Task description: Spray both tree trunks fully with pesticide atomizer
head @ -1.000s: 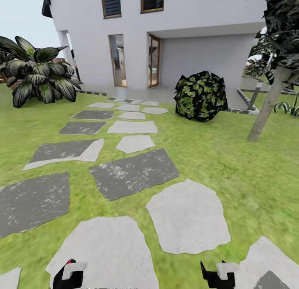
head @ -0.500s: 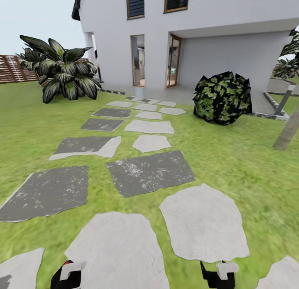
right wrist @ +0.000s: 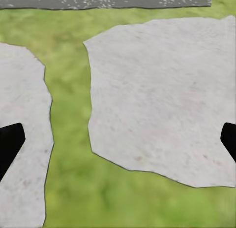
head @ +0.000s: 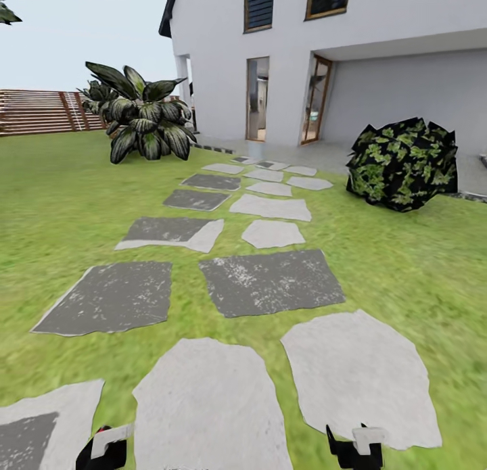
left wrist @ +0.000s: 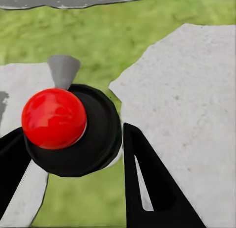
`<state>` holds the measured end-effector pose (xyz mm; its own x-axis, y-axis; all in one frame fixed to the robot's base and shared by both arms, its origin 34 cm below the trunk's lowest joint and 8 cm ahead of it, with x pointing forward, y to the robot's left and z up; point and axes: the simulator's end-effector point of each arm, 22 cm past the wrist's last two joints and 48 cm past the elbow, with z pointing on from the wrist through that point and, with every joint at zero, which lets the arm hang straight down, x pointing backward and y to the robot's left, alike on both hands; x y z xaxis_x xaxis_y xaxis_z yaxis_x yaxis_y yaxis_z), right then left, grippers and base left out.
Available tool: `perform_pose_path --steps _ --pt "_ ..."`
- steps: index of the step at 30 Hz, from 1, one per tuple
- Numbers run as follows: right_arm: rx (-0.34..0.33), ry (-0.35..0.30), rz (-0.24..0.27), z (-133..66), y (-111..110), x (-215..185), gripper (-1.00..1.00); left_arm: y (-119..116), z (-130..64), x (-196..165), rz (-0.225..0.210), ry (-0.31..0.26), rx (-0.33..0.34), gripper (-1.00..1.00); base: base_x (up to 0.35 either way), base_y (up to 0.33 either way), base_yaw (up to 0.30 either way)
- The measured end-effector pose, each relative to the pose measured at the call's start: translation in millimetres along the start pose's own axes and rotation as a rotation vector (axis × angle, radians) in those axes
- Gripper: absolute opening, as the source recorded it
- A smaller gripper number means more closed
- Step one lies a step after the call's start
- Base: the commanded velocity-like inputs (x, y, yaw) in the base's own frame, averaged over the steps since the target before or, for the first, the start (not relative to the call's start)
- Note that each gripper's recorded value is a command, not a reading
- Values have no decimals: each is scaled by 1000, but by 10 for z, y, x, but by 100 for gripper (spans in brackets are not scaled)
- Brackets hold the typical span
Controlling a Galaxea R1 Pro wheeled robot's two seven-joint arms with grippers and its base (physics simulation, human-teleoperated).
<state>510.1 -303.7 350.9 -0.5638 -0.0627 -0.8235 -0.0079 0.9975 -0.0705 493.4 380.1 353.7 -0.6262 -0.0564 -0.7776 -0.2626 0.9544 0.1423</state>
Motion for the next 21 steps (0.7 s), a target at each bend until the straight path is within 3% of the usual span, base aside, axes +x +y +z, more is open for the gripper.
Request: perform_pose_path --steps 21 --pt "-4 -3 3 3 35 -10 100 -5 0 4 1 2 1 -100 0 0 279"
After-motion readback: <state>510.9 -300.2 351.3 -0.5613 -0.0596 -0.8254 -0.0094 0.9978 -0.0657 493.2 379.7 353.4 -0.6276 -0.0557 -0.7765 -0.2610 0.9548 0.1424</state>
